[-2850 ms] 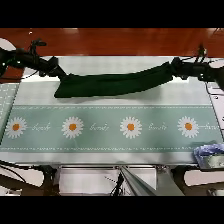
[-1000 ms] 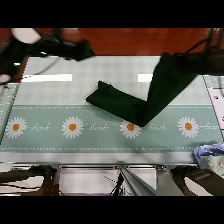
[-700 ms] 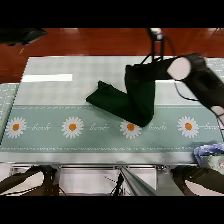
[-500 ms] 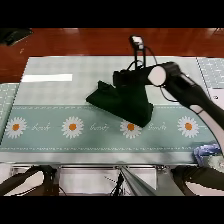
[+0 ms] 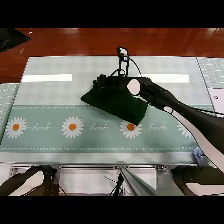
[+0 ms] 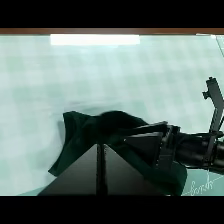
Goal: Fold the shirts.
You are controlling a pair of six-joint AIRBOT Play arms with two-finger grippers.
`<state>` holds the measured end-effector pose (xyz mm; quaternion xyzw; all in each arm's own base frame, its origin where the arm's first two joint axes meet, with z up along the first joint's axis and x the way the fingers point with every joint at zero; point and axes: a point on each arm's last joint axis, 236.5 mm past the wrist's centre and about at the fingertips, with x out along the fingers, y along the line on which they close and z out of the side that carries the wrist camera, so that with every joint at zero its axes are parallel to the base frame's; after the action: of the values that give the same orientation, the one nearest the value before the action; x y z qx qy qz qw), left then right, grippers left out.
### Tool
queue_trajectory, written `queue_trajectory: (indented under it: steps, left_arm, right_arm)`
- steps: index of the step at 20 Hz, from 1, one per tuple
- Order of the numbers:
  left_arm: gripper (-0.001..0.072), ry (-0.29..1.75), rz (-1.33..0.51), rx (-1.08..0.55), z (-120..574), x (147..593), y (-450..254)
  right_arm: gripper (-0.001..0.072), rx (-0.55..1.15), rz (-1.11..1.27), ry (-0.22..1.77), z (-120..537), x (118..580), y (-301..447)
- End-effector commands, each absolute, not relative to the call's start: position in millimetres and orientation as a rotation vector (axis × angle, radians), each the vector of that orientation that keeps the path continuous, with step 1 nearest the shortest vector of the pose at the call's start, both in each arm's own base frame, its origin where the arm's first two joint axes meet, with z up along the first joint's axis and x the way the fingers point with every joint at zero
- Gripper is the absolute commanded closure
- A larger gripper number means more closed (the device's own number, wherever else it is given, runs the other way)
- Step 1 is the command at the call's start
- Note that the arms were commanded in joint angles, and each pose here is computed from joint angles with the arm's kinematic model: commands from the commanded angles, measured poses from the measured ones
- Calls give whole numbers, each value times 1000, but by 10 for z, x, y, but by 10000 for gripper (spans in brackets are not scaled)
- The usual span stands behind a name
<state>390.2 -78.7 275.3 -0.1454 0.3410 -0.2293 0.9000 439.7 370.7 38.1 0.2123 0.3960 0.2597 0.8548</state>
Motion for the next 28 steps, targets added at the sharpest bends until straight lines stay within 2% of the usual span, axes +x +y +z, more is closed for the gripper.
queue_trajectory:
  steps: [1,3,5,7,8,9,10,11,12,15,17,20,23,26,27,28]
  left_arm:
    - [681,711,-486,-285,2741,3880,-811]
    - [681,709,-490,-276,2738,3882,-810]
    - [681,710,-492,-271,2726,3892,-808]
    - [680,713,-488,-268,2713,3899,-798]
    - [681,716,-480,-262,2700,3900,-781]
    - [680,719,-475,-258,2690,3902,-766]
    - [680,720,-471,-255,2683,3905,-757]
    - [680,722,-466,-251,2675,3907,-746]
    - [680,724,-462,-247,2667,3908,-734]
    - [680,727,-458,-244,2658,3907,-726]
    - [680,729,-459,-244,2655,3902,-728]
    - [680,736,-462,-243,2646,3888,-733]
    - [680,735,-462,-243,2645,3891,-732]
    - [680,735,-461,-244,2646,3892,-732]
    - [680,735,-462,-244,2648,3890,-733]
    - [681,735,-462,-243,2648,3890,-733]
  right_arm:
    - [230,430,560,831,553,4378,3590]
    - [230,337,567,881,679,4258,3294]
    - [230,123,503,988,679,4052,2649]
    - [240,-194,281,1141,579,3825,1578]
    - [273,-320,134,1215,571,3717,1010]
    - [276,-367,16,1275,551,3604,554]
    - [273,-314,-19,1313,452,3500,354]
    - [219,-171,4,1353,261,3380,345]
    - [114,9,51,1391,63,3267,468]
    - [97,480,192,1412,-372,3102,962]
    - [97,656,171,1355,-564,3139,1103]
    - [97,821,105,1263,-744,3228,1198]
    - [98,883,65,1170,-779,3395,1260]
    - [106,962,71,1192,-909,3422,1533]
    - [139,987,80,1213,-972,3399,1647]
    - [284,995,100,1223,-998,3388,1736]
